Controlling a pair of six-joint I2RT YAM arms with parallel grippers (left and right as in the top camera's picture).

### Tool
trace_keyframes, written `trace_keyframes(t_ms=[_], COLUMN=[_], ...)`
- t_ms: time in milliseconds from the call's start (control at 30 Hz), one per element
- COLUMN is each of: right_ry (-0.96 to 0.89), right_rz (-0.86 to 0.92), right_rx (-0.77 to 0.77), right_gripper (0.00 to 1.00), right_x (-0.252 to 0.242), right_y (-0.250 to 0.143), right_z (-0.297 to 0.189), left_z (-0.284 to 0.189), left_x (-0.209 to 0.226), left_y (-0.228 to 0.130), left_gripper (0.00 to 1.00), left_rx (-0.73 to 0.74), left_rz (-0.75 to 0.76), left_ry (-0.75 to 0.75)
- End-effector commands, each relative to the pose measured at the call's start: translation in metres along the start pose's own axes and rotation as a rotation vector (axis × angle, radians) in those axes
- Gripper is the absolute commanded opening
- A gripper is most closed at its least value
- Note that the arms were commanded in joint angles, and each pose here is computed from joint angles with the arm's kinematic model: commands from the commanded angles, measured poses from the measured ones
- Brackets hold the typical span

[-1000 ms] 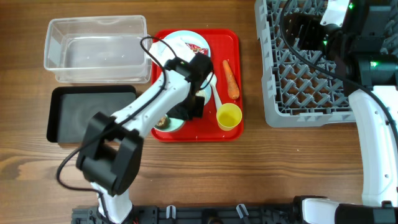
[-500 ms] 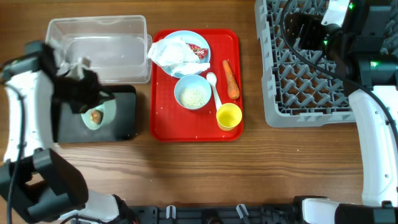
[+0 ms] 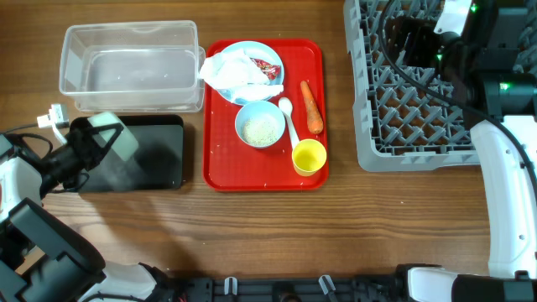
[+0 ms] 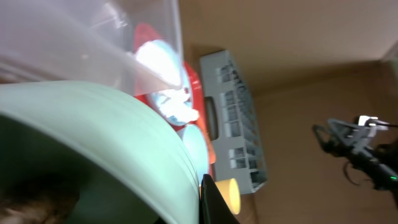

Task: Sort waste into correct bins and load items into the dishwasher rack
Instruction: 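Return the emptied teal bowl to the red tray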

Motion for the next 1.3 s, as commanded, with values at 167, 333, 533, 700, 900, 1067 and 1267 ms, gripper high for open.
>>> trace_keyframes(t_ms=[167,333,533,700,900,1067,1267], right_ry=[-0.007,-0.007,-0.013,-0.014,-0.014,-0.014,-0.015], right_rz=[-0.006,-0.006,-0.003,-0.003,-0.003,-0.002,0.001], right_rx=[0.001,0.003,0.019,0.021,0.019,0.020,0.022], right_gripper=[1.00,1.00,1.00,1.00,1.00,1.00,1.00], right_x=[0.002,0.002,0.000,0.000,0.000,0.000,0.000], right_y=[0.002,0.002,-0.002,-0.002,-0.002,-0.002,-0.003], right_z=[0.001,0.001,0.000,0.000,0.000,0.000,0.000], left_z=[-0.006,-0.005,-0.002,-0.007,0.000,0.043,0.120], left_x=[-0.033,-0.023,-0.001,-0.032,0.011,-0.059,-0.112], left_y=[0.024,0.023,0.009,0.027,0.003,0.012,-0.055], left_gripper=[0.04,0.04,0.04,0.04,0.04,0.04,0.04], left_rx=[-0.138,-0.116,-0.029,-0.099,0.009,0.144,0.417], left_rz=[0.033,0.077,-0.153,-0.336,-0.371,-0.058,0.363], left_ry=[-0.201,-0.152,-0.015,-0.223,0.076,0.080,0.543])
Point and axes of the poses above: each gripper's point midway between its finger pads, its own z axis out along the fingers, its own x axis along the line the jaws close on, y = z × x, the point moved 1 cm from there along -z, back along the fingers, and after that the axes turned 14 degrees about z, right-handed, at the moved point
